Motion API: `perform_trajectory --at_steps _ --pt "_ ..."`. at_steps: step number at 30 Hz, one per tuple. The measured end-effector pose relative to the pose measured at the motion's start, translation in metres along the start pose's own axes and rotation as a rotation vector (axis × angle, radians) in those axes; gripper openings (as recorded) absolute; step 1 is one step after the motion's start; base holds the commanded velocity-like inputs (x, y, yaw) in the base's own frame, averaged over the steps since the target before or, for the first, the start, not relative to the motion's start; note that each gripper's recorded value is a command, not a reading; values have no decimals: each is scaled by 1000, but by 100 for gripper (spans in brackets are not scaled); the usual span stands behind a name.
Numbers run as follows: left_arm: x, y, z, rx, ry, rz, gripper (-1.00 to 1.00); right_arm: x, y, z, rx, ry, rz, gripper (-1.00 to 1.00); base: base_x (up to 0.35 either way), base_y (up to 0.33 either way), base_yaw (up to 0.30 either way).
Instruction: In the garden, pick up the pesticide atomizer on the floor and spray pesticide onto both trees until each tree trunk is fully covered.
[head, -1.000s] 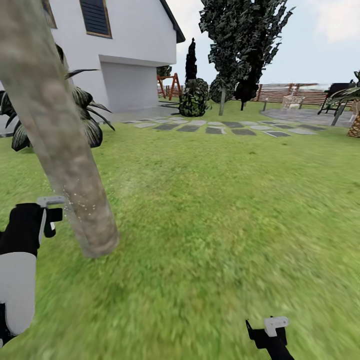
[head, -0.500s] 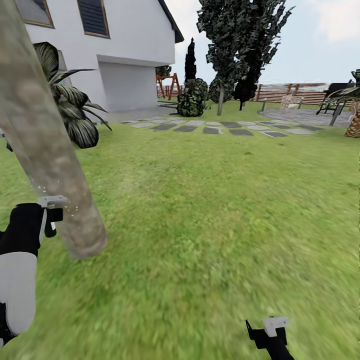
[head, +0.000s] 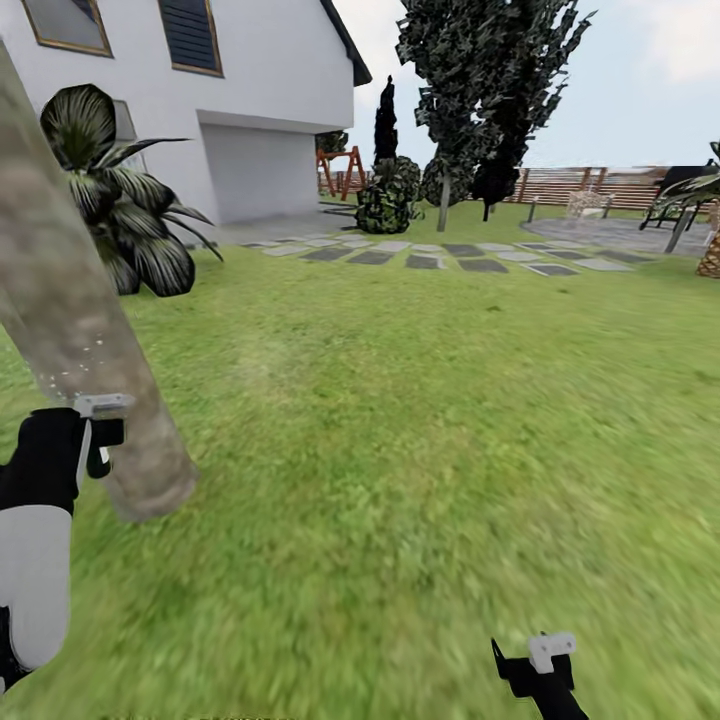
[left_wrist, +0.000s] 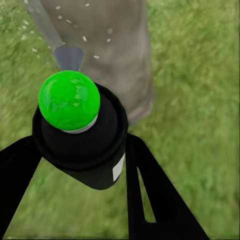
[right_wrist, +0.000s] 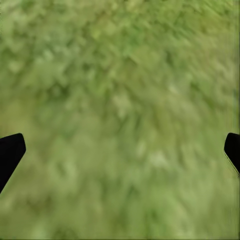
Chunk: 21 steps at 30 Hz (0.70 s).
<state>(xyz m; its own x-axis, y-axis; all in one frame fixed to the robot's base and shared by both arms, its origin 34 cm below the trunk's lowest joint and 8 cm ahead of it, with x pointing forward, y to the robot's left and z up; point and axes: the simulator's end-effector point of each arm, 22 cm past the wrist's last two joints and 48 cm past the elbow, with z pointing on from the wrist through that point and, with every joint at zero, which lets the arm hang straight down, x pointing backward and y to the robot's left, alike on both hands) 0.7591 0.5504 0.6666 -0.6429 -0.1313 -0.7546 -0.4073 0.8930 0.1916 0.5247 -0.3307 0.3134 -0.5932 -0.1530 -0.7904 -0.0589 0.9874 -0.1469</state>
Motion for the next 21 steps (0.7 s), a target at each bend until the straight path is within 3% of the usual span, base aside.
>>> perform_trajectory --at_steps 3,6,11,13,17,19,21 --pt "12 6 3 -10 17 7 -100 0 0 0 0 0 0 100 157 -248 275" --pt "27 -5 6 6 38 19 -100 0 0 0 0 0 0 100 206 -218 278" --pt "33 -64 2 88 45 14 -100 0 0 0 0 0 0 100 271 -149 278" --pt "32 -70 1 94 44 15 -100 0 0 0 0 0 0 100 249 -49 278" --pt "32 -38 5 41 44 20 -100 0 0 0 0 0 0 100 44 -6 278" --pt "31 -9 7 0 42 26 -100 0 0 0 0 0 0 100 4 0 278" --pt "32 -8 7 4 45 19 -100 0 0 0 0 0 0 100 1 0 278"
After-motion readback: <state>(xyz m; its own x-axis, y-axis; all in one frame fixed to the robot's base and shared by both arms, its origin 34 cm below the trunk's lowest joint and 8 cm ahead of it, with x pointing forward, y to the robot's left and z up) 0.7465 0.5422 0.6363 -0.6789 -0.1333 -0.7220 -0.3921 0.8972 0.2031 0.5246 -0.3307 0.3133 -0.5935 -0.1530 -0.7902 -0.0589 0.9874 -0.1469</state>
